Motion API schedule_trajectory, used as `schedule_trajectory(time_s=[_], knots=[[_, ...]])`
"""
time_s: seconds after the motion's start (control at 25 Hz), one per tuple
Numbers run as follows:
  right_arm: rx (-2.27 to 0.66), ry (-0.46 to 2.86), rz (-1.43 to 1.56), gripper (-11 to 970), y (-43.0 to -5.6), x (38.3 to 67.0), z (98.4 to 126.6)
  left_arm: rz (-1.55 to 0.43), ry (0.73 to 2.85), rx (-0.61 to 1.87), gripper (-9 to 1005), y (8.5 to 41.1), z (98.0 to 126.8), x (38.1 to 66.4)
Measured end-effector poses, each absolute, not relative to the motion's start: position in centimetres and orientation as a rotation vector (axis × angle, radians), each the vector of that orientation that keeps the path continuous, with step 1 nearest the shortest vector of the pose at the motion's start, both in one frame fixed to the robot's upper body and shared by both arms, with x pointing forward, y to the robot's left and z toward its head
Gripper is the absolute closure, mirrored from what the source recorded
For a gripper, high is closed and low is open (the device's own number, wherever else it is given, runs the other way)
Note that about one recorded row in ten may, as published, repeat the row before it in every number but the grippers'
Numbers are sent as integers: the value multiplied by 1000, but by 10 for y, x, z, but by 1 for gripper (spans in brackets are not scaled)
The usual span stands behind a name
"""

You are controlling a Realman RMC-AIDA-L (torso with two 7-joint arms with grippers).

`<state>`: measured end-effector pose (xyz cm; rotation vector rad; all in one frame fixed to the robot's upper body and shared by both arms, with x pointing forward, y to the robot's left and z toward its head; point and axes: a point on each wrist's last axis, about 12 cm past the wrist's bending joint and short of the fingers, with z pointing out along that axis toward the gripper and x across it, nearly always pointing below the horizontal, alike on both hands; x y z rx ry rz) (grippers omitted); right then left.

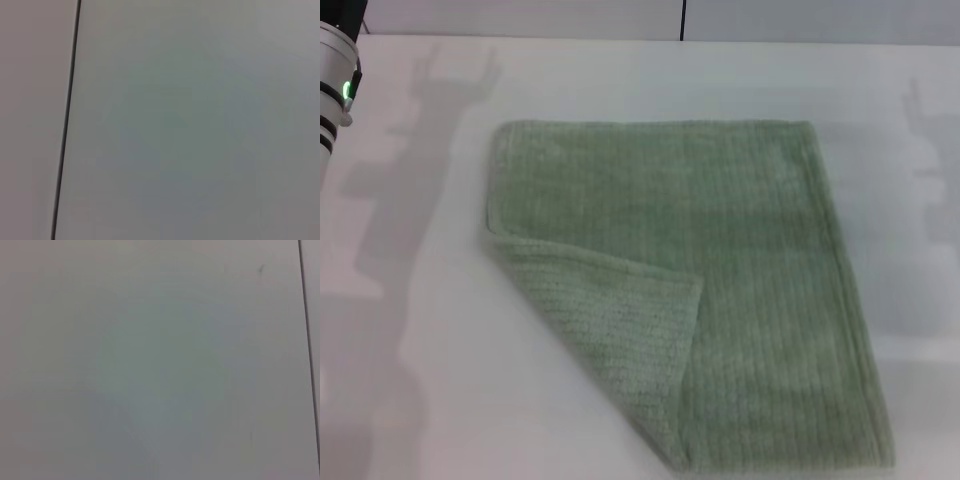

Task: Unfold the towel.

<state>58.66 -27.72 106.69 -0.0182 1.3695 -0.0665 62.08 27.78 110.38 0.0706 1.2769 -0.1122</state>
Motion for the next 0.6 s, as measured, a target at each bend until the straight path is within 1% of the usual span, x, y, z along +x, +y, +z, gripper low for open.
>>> schedule_trajectory(time_s=[0.44, 0.6], knots=[[-25, 1367, -62, 259, -276, 584, 1066, -108, 1316, 63, 162, 278, 1099, 622], [-7, 1356, -36, 258, -275, 587, 1069, -116, 1333, 50, 162, 277, 1094, 618]])
